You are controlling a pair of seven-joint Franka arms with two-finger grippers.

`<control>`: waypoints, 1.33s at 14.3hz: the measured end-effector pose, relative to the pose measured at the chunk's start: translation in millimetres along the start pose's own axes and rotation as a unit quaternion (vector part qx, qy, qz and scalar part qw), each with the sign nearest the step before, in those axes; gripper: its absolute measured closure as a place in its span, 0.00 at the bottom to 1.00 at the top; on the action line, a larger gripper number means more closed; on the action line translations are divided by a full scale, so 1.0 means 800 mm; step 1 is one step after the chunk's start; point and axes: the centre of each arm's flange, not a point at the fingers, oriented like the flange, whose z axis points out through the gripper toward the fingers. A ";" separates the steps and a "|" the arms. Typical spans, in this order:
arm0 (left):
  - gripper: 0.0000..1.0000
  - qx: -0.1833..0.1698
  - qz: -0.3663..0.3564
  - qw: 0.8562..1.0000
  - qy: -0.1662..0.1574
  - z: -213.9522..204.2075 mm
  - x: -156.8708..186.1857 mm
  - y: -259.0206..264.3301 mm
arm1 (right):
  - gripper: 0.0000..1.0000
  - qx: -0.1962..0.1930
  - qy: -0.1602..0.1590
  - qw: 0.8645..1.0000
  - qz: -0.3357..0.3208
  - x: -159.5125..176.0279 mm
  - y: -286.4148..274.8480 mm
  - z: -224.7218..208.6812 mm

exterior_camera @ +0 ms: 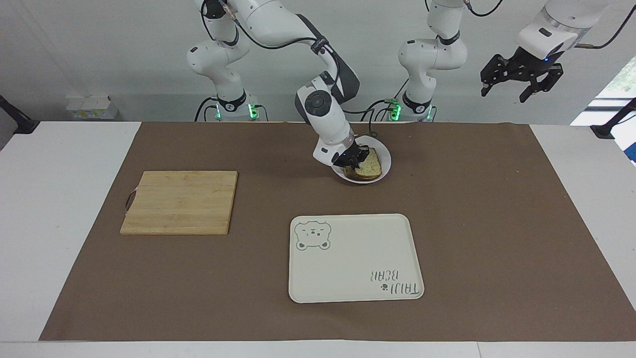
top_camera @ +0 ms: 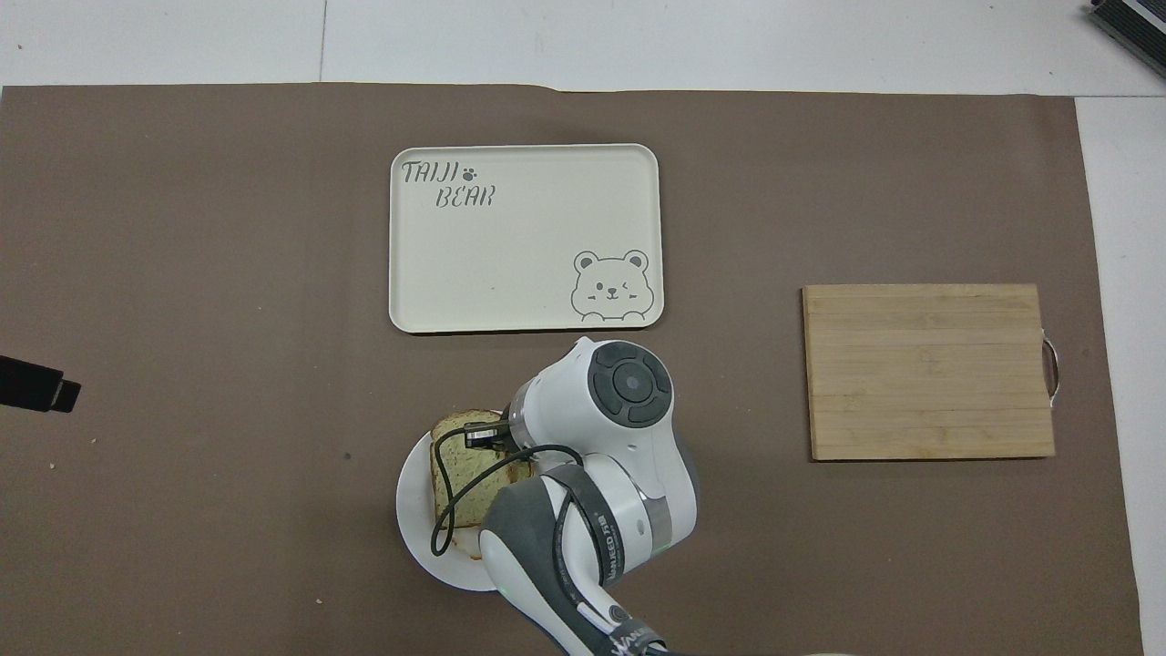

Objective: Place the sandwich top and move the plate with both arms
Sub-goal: 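Lower the bread onto the egg and open the right gripper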

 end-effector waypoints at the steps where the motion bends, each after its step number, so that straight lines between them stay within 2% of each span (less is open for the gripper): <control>1: 0.00 0.001 0.000 1.000 0.004 -0.001 0.001 0.000 | 0.89 0.009 -0.002 1.000 0.006 0.001 0.000 -0.001; 5: 0.00 0.007 -0.001 1.000 0.028 -0.007 0.007 -0.002 | 0.89 0.017 -0.004 1.000 0.012 0.002 0.001 -0.002; 13: 0.00 0.017 -0.007 0.999 0.037 -0.009 0.008 -0.010 | 0.89 0.010 -0.002 1.000 0.026 0.011 0.021 0.012; 15: 0.00 0.017 -0.007 0.999 0.037 -0.009 0.008 -0.010 | 0.75 0.010 0.000 1.000 0.029 0.014 0.025 0.010; 19: 0.00 0.017 -0.007 0.999 0.036 -0.009 0.008 -0.010 | 0.33 0.015 0.011 0.999 0.039 0.029 0.036 -0.004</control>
